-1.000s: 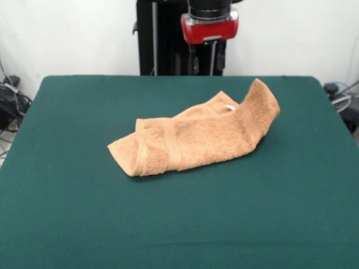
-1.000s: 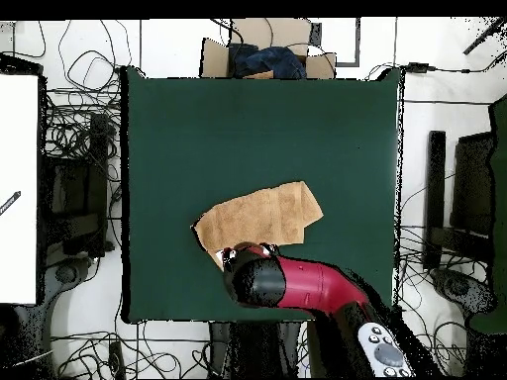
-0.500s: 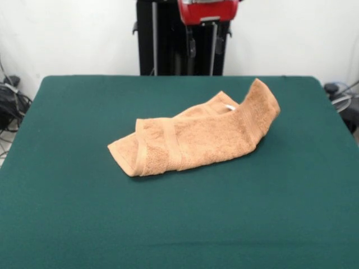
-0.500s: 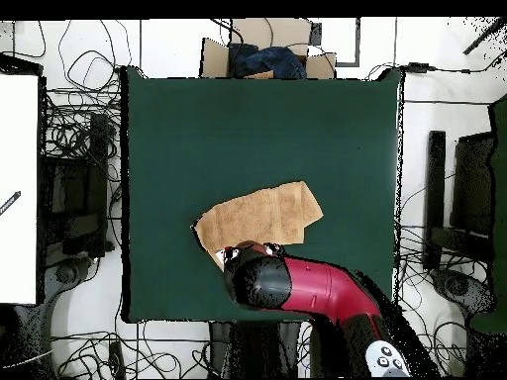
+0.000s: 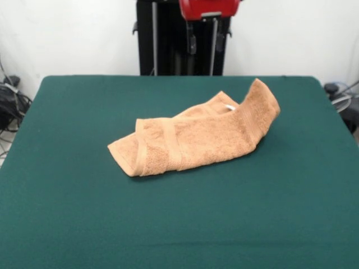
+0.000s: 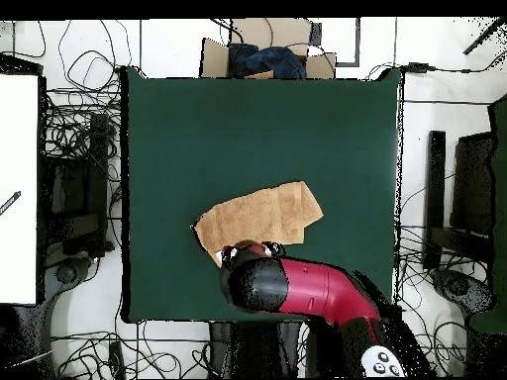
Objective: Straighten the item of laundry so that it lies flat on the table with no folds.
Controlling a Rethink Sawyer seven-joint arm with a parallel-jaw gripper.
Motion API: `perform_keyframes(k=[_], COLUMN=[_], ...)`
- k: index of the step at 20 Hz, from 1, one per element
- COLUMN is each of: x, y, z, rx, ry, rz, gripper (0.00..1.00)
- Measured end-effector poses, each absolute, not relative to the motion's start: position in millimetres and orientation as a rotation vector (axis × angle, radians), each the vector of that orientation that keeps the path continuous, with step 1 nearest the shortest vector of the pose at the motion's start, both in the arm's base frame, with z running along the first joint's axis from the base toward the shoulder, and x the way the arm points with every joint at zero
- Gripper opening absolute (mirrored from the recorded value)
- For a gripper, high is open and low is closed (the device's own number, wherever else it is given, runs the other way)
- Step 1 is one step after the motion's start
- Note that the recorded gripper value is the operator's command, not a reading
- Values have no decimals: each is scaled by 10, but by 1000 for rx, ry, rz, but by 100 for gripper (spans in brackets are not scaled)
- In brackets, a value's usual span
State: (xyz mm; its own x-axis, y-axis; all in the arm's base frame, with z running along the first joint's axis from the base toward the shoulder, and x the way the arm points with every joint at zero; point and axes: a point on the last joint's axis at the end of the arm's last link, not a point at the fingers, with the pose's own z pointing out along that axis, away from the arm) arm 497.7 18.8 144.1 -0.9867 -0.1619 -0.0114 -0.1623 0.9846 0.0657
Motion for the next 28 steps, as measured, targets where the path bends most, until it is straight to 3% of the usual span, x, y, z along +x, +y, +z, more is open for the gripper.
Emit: perform_keyframes(k=[13, 28], x=[4718, 3868], y=[102, -1060], z=[1441, 1366], rx=[-201, 194], ry=[3101, 3072], rz=[74, 5], gripper=[100, 100])
